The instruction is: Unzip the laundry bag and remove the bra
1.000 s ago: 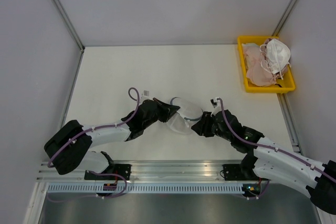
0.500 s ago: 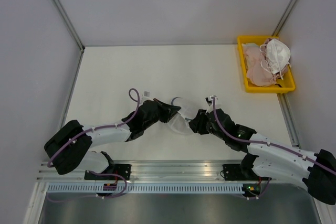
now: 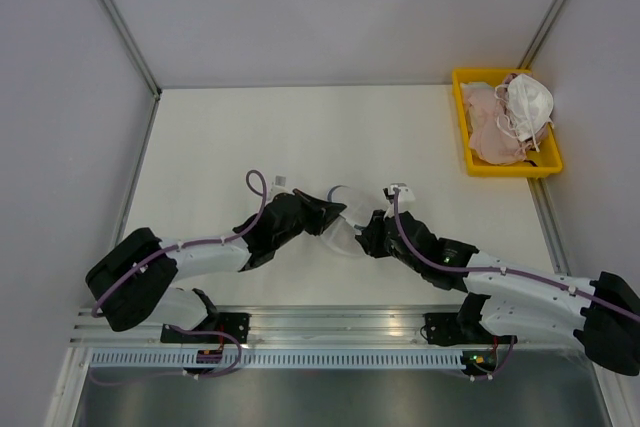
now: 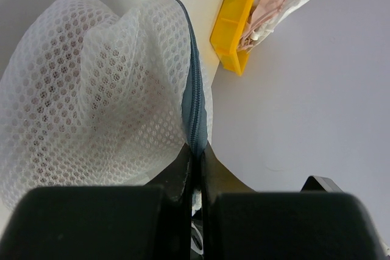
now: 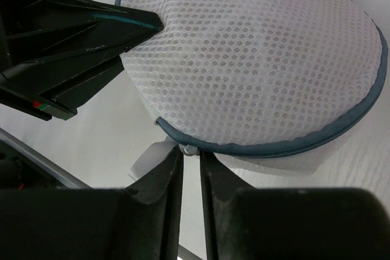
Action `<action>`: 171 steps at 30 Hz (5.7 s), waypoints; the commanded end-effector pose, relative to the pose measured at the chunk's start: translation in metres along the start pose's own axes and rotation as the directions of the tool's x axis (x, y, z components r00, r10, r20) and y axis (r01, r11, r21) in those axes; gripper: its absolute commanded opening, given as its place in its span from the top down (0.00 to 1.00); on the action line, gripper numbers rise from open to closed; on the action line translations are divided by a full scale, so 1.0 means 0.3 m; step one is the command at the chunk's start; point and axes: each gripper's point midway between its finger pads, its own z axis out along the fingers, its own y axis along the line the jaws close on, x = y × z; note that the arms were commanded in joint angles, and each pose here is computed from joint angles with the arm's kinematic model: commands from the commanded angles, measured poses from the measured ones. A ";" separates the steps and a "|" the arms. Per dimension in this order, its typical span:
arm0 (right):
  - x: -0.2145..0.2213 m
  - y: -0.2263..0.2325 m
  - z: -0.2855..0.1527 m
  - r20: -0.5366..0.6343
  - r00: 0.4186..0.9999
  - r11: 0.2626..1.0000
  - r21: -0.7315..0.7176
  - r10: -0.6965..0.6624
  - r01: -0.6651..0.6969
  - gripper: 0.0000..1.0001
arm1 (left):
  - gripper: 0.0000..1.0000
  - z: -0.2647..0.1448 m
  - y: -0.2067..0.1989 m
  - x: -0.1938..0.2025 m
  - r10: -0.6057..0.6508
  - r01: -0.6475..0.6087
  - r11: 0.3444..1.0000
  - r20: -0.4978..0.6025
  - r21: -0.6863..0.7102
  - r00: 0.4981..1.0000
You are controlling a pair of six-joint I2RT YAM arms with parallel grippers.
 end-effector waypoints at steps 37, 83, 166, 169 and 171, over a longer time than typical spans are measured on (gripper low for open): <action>-0.030 -0.064 -0.080 -0.099 0.986 0.964 0.220 -0.134 0.153 1.00 | 0.98 0.017 -0.026 -0.044 0.508 -0.391 0.856 -0.411 0.338 0.757; -0.017 -0.034 -0.054 -0.166 0.966 0.955 0.189 -0.201 0.231 0.99 | 0.00 -0.288 0.051 -0.195 0.450 -0.465 0.885 -0.254 0.000 0.856; -0.062 -0.191 0.091 -0.233 0.910 0.728 0.547 -0.343 0.414 1.00 | 0.03 -0.020 0.044 -0.233 0.575 -0.547 0.810 -0.465 0.210 0.673; -0.068 -0.183 0.081 -0.225 0.913 0.740 0.534 -0.341 0.408 0.99 | 0.00 -0.030 0.053 -0.249 0.571 -0.563 0.810 -0.438 0.163 0.695; -0.071 -0.176 0.073 -0.221 0.914 0.749 0.524 -0.341 0.406 1.00 | 0.00 -0.040 0.074 -0.271 0.553 -0.573 0.815 -0.417 0.089 0.721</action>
